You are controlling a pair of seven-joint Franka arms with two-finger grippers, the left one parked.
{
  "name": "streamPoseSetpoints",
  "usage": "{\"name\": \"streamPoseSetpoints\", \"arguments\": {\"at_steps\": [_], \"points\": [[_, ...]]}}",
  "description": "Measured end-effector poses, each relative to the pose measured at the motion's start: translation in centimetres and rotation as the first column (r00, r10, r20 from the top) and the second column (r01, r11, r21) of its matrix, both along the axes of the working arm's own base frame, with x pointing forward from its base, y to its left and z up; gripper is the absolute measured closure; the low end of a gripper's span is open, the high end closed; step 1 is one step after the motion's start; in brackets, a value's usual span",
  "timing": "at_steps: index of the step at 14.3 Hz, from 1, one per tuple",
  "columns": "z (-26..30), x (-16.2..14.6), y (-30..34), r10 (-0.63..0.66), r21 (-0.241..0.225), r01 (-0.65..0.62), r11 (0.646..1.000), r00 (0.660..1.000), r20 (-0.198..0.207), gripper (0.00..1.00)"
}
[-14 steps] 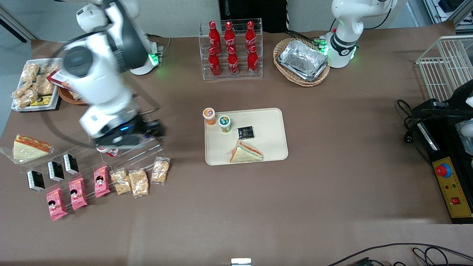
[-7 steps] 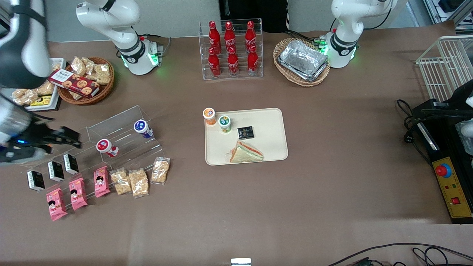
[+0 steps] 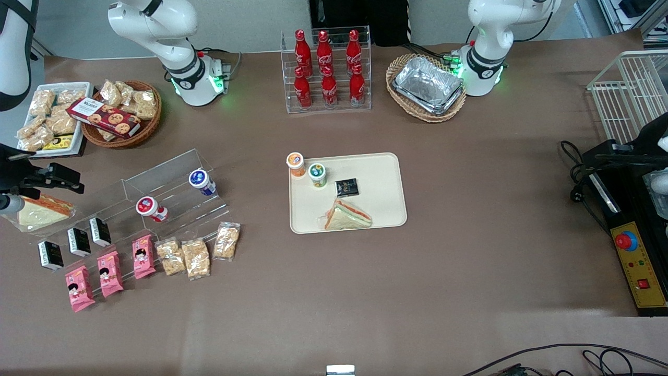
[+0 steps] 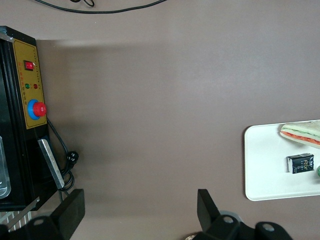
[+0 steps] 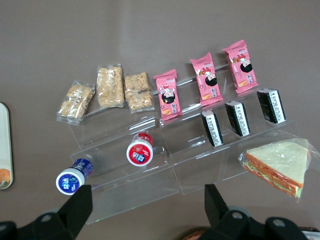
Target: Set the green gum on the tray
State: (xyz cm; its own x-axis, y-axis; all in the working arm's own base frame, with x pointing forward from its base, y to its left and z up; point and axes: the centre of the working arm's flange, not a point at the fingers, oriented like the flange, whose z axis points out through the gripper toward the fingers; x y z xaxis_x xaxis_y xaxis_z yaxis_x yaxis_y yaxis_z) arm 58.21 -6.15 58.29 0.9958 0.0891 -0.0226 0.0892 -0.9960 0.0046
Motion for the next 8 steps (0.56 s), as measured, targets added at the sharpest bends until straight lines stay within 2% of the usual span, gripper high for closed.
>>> {"name": "streamPoseSetpoints", "arguments": {"at_steps": [1,3,8], "points": [[0.3,-0.3,0.1,0.002,0.001,-0.002,1.000,1.000,-0.006,0.00],[1.0,-1.5,0.0,0.006,0.007,-0.005,1.000,0.999,-0.045,0.00],[1.4,-3.2,-0.5,0.005,0.014,-0.005,1.000,0.999,-0.051,0.00]]}}
